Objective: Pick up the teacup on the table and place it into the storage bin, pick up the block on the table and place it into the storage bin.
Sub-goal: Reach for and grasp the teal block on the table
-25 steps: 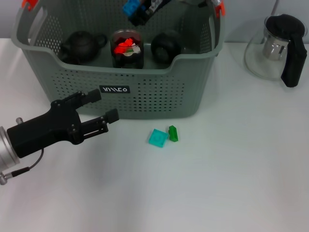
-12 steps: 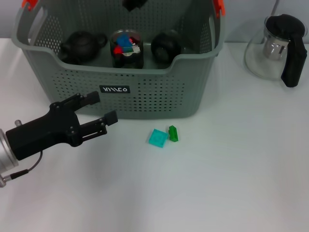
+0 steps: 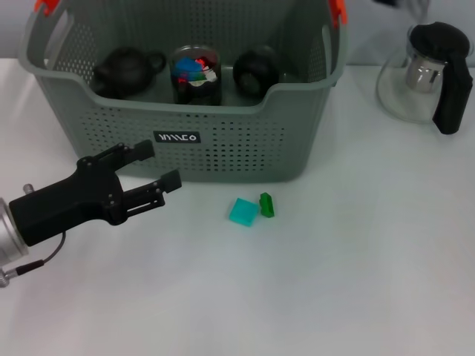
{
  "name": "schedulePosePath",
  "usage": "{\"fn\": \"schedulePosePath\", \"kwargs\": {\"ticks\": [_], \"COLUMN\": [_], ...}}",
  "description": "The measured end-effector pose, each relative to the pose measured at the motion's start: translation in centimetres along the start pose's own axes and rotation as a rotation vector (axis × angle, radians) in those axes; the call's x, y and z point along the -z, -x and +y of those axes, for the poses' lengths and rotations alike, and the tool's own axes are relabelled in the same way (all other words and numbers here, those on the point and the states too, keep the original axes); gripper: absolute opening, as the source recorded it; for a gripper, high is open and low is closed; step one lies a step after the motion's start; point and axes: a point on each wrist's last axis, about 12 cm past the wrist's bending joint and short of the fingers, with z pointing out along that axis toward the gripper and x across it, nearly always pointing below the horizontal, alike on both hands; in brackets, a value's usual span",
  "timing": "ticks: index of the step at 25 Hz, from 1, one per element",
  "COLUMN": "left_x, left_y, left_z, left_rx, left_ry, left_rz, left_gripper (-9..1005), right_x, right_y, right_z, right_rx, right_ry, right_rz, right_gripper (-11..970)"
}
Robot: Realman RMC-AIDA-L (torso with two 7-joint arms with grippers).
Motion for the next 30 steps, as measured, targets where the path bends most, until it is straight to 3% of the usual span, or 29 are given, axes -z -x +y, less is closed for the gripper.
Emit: {"fn": "schedulePosePath", "kwargs": {"ticks": [7,12,15,20,24,30], "left_x": [-0.2,-0.2,-0.2,-0.1,0.0,0.8], "left_y": [0.1,0.1,0.2,0.2,0.2,0.0], "left_z": [0.1,0.2,0.3,0.4,0.4,0.4], "left_rx": [-0.003,-0.005,-0.006,-0.009,-0.011,-0.002], "left_ry": [0.002,0.005,0.009,0.013,0.014,0.039], "left_rz": [0.001,0.002,0.005,0.008,0.009,-0.005], "left_gripper": [829,829,829,829,829,829], "right_x": [9.5,14.1,15.3,14.0,10.5,6.1], "right_y": [-8.2,-10.3,-10.7,-10.1,-7.5,-6.1], "right_z": [1.1,1.4,1.6,1.7,1.4,2.3], "right_rx": [-0.146,-0.179,-0.182,-0.188,-0.11,0.012], "right_ry": [0.156,0.307,0.411,0.472,0.497,0.521], "right_rz": [-0.402,-0.536,-0.358,0.113,0.473,0.734], "right_gripper": [656,656,656,655,655,656]}}
